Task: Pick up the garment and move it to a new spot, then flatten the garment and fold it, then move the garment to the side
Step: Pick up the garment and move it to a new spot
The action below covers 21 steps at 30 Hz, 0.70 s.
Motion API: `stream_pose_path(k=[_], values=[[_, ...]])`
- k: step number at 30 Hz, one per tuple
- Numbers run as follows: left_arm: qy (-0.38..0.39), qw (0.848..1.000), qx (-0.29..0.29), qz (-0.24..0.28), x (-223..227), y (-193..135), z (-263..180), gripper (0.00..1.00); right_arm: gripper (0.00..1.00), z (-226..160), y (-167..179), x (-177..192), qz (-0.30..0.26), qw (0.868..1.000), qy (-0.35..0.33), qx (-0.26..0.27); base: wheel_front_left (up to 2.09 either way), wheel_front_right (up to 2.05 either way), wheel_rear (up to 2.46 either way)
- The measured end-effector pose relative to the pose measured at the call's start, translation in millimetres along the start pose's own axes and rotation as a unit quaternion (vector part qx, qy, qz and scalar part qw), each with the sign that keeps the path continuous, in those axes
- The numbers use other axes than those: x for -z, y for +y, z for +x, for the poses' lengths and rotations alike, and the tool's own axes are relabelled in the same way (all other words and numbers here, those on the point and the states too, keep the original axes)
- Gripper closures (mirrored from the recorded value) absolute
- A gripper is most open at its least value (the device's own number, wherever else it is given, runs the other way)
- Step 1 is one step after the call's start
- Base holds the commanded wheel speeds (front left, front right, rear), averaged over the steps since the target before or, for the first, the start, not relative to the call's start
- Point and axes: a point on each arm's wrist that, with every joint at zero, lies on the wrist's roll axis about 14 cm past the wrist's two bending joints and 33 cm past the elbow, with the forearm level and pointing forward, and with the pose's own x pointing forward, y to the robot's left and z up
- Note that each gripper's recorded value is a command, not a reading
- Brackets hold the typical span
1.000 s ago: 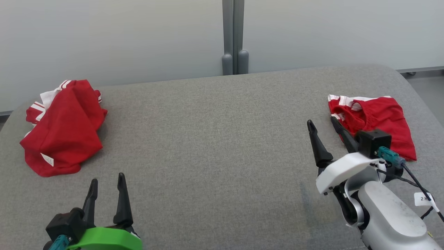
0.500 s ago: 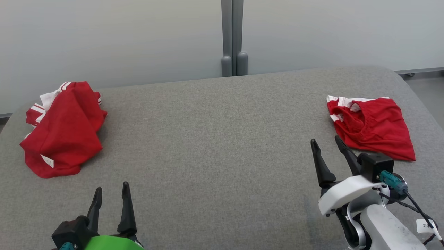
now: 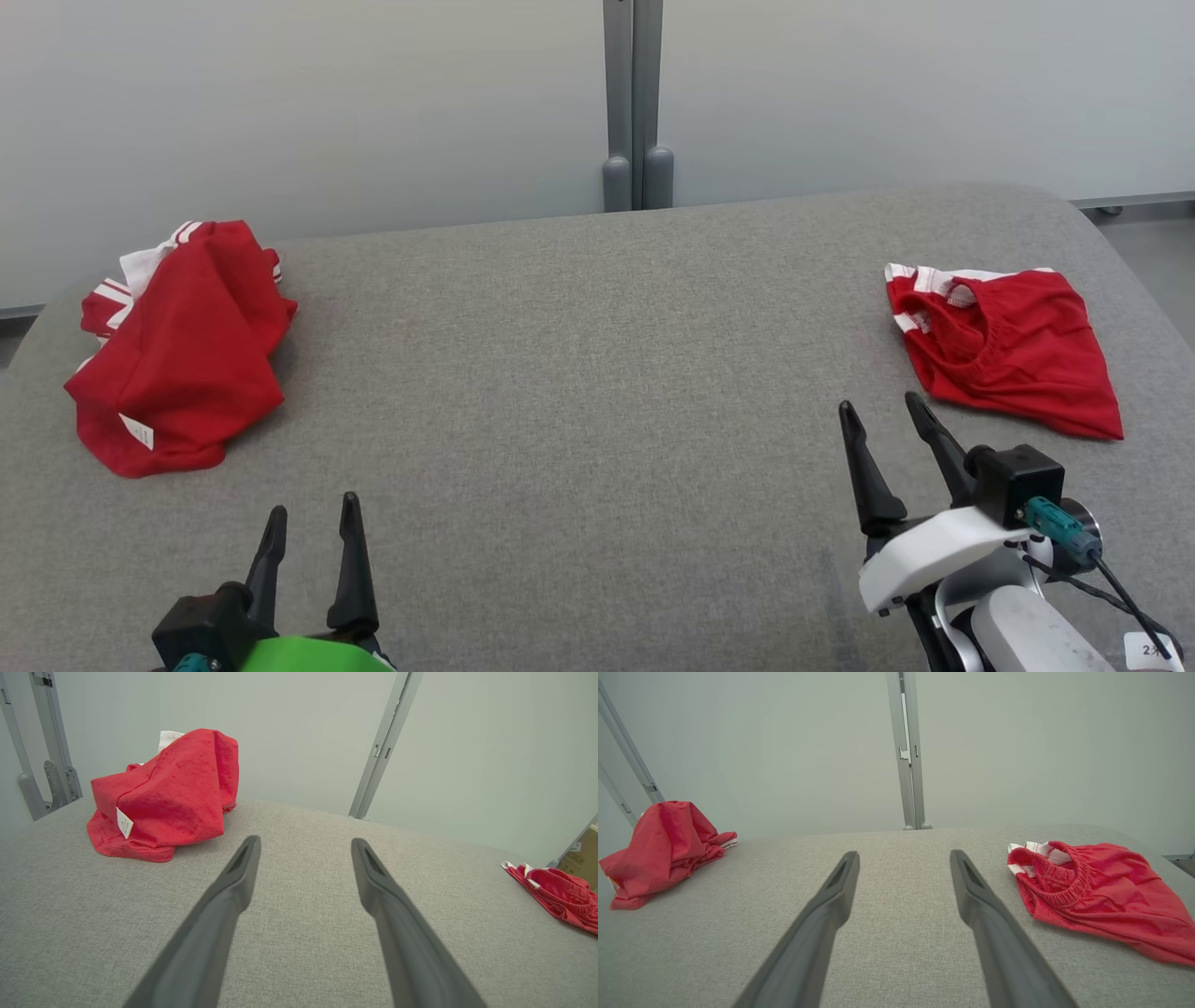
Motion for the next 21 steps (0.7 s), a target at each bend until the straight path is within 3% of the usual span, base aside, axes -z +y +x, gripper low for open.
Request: stream_pose_path(k=[13, 21], values=[[-0.01, 1.0, -0.02, 0.007, -4.9, 11.4, -12.4, 0.0, 0.0, 3.1, 22.2, -5.8, 0.001, 0.999, -0.012, -0.031, 0.0, 0.0, 0.0], [-0.053, 0.993, -0.102, 0.02, -30.9, 62.0, -32.0, 0.0, 0.0, 9.6, 83.8, -3.1, 0.013, 0.992, -0.008, -0.123, 0.0, 0.0, 0.0]])
